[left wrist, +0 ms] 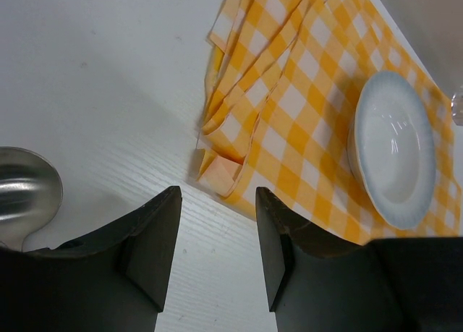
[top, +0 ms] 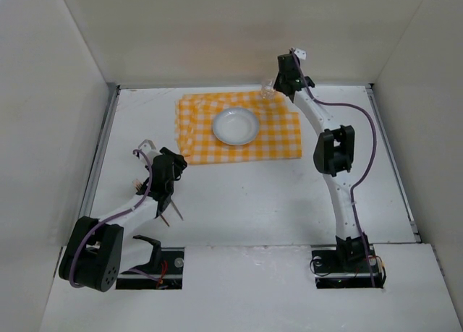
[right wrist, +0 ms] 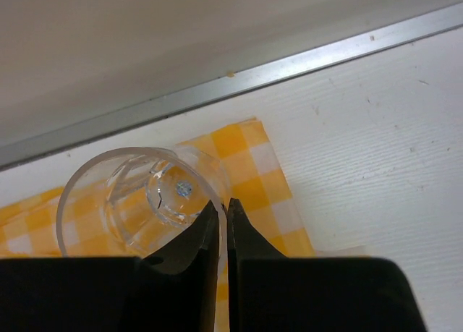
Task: Set the dinner table for one person
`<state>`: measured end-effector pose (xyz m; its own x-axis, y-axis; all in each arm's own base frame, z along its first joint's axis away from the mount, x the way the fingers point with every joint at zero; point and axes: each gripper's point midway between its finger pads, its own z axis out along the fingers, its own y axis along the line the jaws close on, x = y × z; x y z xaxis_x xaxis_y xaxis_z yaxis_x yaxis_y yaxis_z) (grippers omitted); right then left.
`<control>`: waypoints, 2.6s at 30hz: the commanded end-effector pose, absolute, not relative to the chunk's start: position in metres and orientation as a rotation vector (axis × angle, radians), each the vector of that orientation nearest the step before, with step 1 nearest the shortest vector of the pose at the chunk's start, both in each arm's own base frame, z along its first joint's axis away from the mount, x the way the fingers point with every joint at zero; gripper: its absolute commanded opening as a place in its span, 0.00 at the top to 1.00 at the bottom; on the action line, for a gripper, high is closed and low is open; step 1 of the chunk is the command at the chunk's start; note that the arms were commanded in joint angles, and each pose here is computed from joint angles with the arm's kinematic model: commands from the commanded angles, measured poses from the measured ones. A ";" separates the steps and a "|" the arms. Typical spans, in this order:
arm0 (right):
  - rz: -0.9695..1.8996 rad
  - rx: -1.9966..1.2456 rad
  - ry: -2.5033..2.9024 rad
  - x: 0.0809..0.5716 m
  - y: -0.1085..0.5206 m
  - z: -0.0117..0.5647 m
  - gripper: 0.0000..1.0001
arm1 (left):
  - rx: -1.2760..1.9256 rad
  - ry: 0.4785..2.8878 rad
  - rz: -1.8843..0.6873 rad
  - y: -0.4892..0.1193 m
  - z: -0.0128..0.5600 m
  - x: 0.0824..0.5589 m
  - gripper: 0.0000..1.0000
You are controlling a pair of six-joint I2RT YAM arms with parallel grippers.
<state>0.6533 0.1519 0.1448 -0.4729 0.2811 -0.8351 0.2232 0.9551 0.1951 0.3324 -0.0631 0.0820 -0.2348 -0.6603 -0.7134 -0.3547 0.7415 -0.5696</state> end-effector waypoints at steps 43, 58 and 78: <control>0.534 0.230 1.747 0.357 0.189 0.280 0.90 | -0.726 1.952 -0.130 -0.044 0.118 0.278 0.48; 0.719 0.048 1.797 0.264 0.224 0.191 0.76 | -0.820 2.216 0.081 -0.038 0.055 0.206 0.54; 0.786 0.000 1.869 0.258 0.249 0.164 0.70 | -0.849 2.276 0.166 -0.037 0.017 0.196 0.75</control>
